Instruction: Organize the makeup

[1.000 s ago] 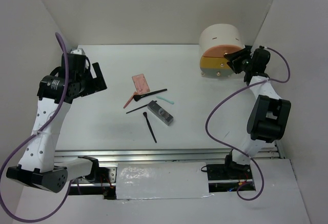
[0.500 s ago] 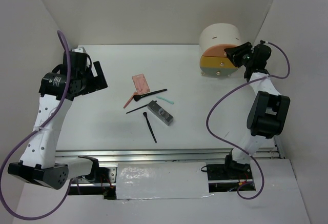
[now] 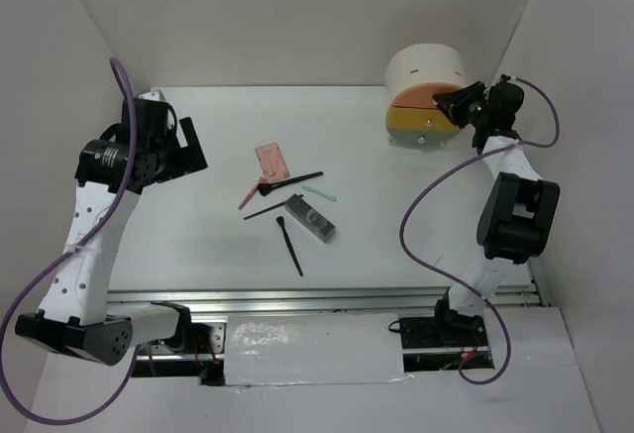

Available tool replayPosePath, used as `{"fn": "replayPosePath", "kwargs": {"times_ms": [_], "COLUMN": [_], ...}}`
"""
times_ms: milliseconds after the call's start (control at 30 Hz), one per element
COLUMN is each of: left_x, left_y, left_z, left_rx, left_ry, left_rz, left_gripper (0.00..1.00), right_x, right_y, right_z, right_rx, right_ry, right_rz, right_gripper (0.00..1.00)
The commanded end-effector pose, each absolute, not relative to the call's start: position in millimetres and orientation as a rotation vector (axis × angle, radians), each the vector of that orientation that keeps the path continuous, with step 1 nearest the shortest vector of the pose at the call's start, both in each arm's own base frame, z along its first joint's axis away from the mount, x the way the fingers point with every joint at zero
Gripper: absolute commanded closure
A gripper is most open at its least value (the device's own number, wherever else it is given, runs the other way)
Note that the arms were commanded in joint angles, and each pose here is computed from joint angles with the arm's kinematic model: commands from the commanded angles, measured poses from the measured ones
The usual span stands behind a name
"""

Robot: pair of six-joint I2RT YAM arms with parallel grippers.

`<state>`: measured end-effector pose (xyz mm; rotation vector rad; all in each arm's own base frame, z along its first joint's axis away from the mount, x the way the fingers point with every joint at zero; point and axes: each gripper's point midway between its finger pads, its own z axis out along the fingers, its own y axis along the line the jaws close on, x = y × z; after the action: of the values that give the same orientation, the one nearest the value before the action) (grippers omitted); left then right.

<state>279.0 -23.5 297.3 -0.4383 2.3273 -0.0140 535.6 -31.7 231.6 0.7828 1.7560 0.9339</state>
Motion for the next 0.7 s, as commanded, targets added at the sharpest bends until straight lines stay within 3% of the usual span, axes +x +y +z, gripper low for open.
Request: {"fn": "replayPosePath", "kwargs": {"times_ms": [0,667], "left_x": [280,279], "left_y": [-21,-28], "left_z": [309,308], "left_rx": [-0.416,-0.377], "left_ry": [2.284,2.281], "left_rz": [-0.008,-0.062], "left_gripper": [0.01,0.01], "right_x": [541,478], "right_y": [-39,-41], "right_z": [269,252], "right_rx": [0.657,0.599], "right_ry": [1.701,1.748], "right_rz": [0.874,0.834], "right_gripper": [0.77,0.78]}}
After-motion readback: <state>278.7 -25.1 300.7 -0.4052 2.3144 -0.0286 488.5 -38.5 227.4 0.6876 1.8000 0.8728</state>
